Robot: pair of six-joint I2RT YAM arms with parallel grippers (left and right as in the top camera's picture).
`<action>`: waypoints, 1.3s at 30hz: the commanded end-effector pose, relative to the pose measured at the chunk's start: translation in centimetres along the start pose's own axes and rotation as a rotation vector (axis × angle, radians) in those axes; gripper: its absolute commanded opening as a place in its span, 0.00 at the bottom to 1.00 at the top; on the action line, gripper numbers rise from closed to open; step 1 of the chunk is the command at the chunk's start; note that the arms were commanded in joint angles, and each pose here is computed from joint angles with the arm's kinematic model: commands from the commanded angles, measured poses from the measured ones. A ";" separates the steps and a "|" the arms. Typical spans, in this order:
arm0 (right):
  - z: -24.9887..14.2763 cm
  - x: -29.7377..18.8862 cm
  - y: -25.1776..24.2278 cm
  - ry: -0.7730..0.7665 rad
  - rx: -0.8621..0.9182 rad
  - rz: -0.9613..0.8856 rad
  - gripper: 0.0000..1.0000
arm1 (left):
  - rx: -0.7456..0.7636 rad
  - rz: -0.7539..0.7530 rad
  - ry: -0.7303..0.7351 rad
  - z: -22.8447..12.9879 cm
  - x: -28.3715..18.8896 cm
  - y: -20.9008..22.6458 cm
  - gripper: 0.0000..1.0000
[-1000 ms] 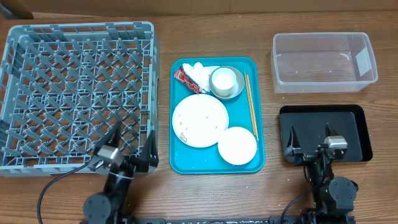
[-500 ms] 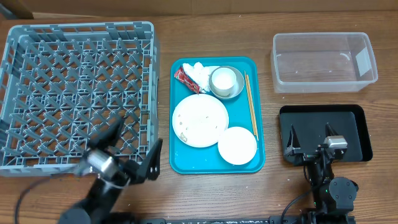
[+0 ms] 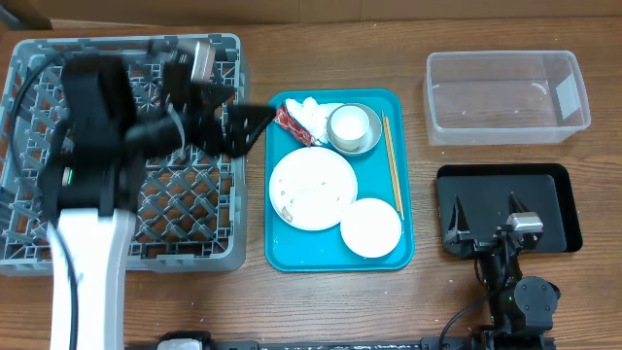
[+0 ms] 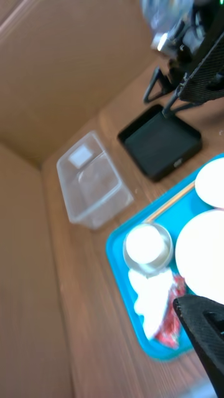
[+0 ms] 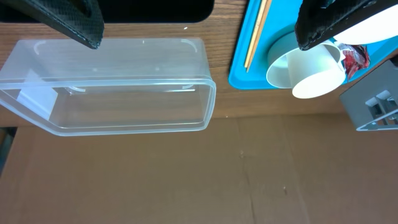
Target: Sort waste into correct bins and load items into the dishwasher
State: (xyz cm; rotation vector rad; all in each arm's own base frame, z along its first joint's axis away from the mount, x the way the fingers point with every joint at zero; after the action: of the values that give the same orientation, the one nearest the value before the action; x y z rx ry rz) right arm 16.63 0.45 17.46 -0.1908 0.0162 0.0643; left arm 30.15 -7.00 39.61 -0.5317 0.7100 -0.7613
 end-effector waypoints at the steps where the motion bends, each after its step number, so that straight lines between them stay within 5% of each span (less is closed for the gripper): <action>1: -0.2 0.0 0.1 0.000 0.003 -0.004 1.00 | 0.052 -0.089 0.058 1.3 2.1 -0.5 1.00; 9: -0.2 0.0 0.1 -0.001 0.003 -0.004 1.00 | 0.057 0.621 0.248 -0.4 7.5 2.2 1.00; 23: -0.2 0.0 0.1 -0.001 0.003 -0.004 1.00 | 0.073 0.580 0.393 -2.9 14.0 3.4 1.00; 29: -0.2 0.0 0.1 -0.001 0.003 -0.004 1.00 | -0.141 1.016 0.116 -0.1 10.2 7.8 1.00; 39: -0.3 0.0 -0.1 0.002 -0.005 -0.021 1.00 | -0.353 0.890 0.014 2.4 7.1 10.1 1.00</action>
State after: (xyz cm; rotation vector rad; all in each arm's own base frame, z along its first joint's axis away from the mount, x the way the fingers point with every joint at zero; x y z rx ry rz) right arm 16.63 0.42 17.46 -0.1913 0.0164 0.0616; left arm 40.14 -5.68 30.00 -0.3409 1.0240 0.2512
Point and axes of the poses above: each gripper's point midway between its finger pads, its own x axis out along the fingers, its own y axis along the line the jaws close on, z = x × y, the point moved 8 cm from there along -x, back along the fingers, and after that the axes turned 15 degrees about -x, right-handed, at the moved point
